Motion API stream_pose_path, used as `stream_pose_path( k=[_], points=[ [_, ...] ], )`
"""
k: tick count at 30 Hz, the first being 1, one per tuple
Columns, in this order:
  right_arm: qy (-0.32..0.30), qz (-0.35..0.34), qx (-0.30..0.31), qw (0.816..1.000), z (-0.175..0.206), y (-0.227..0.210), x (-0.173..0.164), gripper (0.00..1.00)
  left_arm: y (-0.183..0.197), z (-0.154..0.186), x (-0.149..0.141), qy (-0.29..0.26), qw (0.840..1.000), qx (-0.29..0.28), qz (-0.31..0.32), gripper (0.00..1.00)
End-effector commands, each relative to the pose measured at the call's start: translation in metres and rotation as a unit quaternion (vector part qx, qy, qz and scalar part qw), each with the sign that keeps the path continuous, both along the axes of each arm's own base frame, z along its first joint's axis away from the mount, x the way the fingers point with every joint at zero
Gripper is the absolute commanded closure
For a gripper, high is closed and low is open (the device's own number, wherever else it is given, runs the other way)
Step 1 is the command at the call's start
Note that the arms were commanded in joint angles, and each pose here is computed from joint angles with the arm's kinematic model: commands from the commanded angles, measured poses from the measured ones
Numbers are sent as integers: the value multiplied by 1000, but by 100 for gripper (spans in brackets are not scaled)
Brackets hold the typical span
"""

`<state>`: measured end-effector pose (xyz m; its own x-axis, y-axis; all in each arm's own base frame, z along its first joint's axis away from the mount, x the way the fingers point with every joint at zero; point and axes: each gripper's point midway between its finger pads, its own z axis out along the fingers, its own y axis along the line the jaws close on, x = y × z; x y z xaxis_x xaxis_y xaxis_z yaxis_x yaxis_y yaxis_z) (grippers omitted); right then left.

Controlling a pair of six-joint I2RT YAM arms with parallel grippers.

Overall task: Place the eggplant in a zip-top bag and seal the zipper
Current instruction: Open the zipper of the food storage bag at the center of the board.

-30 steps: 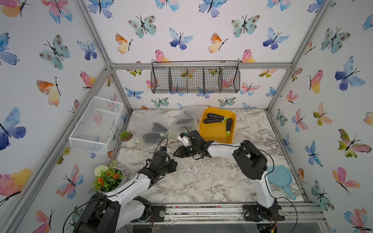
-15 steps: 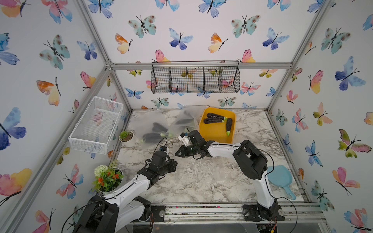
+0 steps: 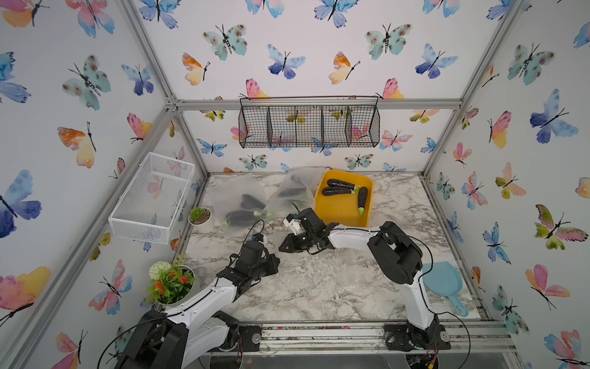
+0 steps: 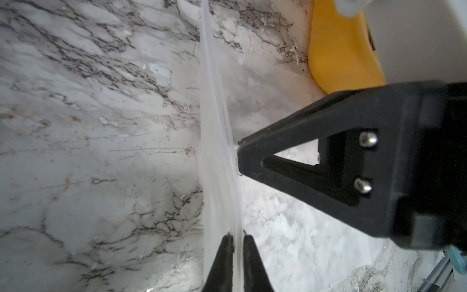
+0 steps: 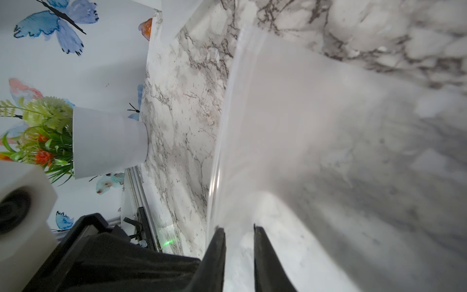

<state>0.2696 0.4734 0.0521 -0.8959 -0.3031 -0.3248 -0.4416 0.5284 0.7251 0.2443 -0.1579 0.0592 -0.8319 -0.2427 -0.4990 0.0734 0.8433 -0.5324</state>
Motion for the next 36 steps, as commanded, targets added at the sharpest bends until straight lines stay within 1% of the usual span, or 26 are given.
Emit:
stream_pose_path(
  k=[1,13,18,23,28,36],
  points=[
    [-5,10,-8,1000,-6,5,-2,76,-3,-1,-2,0,1000,-5,-8,88],
    [-58,-27,22,998,30,11,18,70,-3,-5,-5,5,1000,-6,-10,89],
    [-60,-27,28,997,34,16,22,69,-3,-4,-5,3,1000,-7,-10,90],
    [-75,-38,36,996,44,12,24,68,-3,-3,-5,2,1000,-6,-10,90],
    [-61,-32,29,997,34,13,21,68,-3,-1,-4,-1,1000,-6,-8,90],
    [-45,-26,20,998,14,13,18,72,-4,3,-3,-4,1000,-10,-10,90]
  ],
)
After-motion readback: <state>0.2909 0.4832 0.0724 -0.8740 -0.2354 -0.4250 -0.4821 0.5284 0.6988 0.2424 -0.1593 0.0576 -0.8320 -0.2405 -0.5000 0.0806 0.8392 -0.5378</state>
